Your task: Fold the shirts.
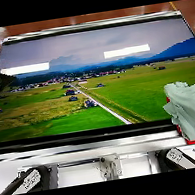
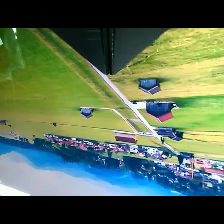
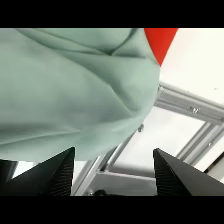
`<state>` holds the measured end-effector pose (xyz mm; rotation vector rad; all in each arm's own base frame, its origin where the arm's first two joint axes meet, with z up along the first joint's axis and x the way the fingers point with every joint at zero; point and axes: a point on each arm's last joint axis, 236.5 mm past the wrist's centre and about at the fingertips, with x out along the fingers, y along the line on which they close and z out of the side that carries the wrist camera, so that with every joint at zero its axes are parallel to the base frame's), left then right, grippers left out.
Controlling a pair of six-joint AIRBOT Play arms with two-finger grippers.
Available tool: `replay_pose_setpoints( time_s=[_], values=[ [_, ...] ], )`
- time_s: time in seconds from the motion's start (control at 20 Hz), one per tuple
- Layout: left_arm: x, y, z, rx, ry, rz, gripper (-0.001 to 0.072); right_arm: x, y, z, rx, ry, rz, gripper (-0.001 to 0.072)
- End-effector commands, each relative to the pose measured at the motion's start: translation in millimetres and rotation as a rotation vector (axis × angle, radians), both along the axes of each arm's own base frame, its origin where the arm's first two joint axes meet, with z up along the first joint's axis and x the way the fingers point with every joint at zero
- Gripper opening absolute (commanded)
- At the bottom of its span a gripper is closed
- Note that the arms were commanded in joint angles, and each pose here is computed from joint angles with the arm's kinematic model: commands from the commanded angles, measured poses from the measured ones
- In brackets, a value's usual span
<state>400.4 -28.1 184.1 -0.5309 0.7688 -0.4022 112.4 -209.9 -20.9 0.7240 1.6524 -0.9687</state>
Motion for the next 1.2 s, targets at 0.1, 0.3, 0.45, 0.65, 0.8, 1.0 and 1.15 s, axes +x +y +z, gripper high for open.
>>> replay_pose_setpoints(
  time_s=[0.1, 0.3, 0.45, 0.65, 0.8, 1.0, 1.15],
  values=[
    [-8, -21, -51, 0.218, 0.135, -0.086, 0.0042, 135, -31, 106, -0.226, -0.498, 0.208, 0.0601],
    [-25, -36, -125, 0.668, 0.337, -0.171, 0.0211, 226, 74, 134, -0.201, -0.672, 0.602, 0.0685],
    [-37, -90, -157, 0.674, 0.399, -0.312, 0.068, 239, 149, 91, -0.038, -0.591, 0.75, 0.0684],
    [-48, -122, -180, 0.599, 0.472, -0.374, 0.068, 242, 186, 63, 0.038, -0.512, 0.842, 0.0684],
    [-42, -120, -179, 0.592, 0.456, -0.355, 0.068, 243, 197, 63, 0.049, -0.514, 0.869, 0.0684],
    [-42, -120, -180, 0.593, 0.46, -0.356, 0.068, 243, 198, 63, 0.054, -0.517, 0.866, 0.0684],
    [-42, -120, -181, 0.594, 0.463, -0.358, 0.068, 243, 198, 63, 0.055, -0.517, 0.866, 0.0684]
  ],
)
